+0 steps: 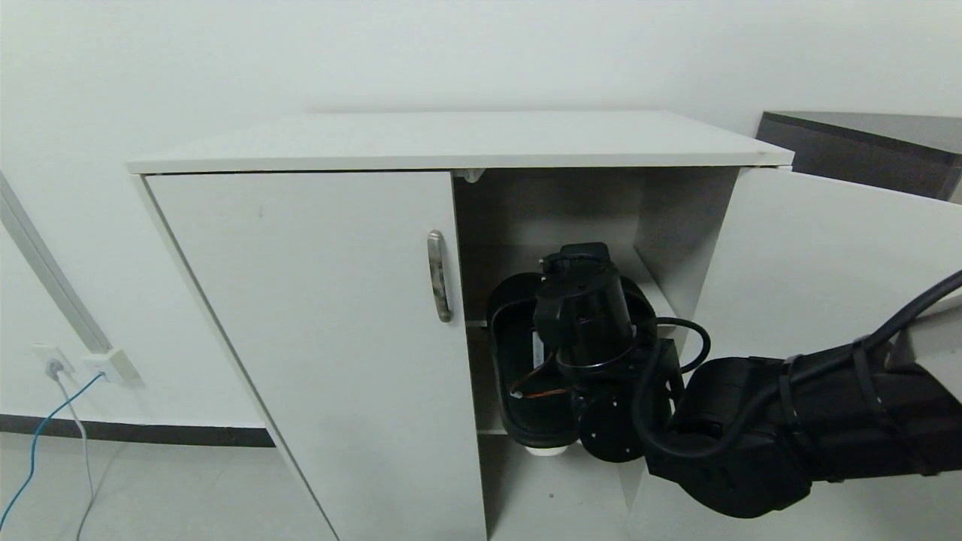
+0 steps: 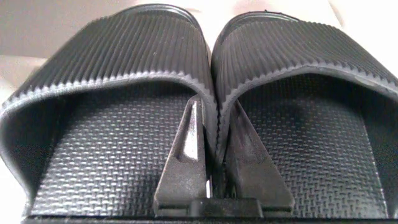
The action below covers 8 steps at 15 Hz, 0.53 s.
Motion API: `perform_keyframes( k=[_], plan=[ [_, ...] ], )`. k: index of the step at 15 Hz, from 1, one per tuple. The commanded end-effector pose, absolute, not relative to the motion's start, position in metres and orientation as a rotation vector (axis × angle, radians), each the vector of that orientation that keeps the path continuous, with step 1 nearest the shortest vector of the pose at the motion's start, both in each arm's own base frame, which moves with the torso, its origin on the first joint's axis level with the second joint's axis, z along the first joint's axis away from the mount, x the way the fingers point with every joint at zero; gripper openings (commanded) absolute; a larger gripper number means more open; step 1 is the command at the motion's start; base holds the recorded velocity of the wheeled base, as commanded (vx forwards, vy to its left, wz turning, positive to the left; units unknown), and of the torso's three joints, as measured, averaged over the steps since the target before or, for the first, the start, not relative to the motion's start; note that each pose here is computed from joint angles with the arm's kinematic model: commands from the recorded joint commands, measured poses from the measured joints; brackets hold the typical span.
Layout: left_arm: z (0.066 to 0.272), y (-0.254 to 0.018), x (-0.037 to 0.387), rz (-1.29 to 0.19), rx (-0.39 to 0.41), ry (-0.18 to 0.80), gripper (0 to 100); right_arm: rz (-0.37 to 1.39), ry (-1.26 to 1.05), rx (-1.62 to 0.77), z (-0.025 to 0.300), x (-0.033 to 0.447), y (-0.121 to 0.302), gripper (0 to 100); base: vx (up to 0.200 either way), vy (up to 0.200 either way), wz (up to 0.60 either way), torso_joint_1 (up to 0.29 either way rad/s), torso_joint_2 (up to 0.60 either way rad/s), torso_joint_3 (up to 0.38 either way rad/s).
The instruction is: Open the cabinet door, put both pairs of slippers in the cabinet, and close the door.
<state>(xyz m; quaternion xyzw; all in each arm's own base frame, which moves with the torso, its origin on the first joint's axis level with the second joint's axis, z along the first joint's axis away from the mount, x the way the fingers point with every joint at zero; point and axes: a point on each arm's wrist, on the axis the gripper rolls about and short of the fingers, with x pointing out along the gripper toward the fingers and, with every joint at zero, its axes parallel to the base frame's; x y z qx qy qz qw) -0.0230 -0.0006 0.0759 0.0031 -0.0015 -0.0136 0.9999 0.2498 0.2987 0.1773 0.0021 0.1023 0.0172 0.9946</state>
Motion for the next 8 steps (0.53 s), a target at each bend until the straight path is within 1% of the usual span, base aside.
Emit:
perform_keyframes(
  k=[1, 4, 8],
  plan=[
    [0.076, -0.001, -0.023, -0.028, 0.006, -0.003, 0, 0.030, 0.203, 0.005, 0.178, 0.252, 0.298, 0, 0.000, 0.000, 0.00, 0.000, 0.00, 0.000],
    [0.076, -0.001, -0.023, -0.028, 0.006, -0.003, 0, 0.060, 0.208, 0.006, 0.179, 0.263, 0.298, 0, 0.000, 0.000, 0.00, 0.000, 0.00, 0.000],
    [0.076, -0.001, -0.023, -0.026, 0.005, -0.003, 0, 0.044, 0.195, 0.035, 0.181, 0.299, 0.302, 0, 0.000, 0.000, 0.00, 0.000, 0.00, 0.000]
  ],
)
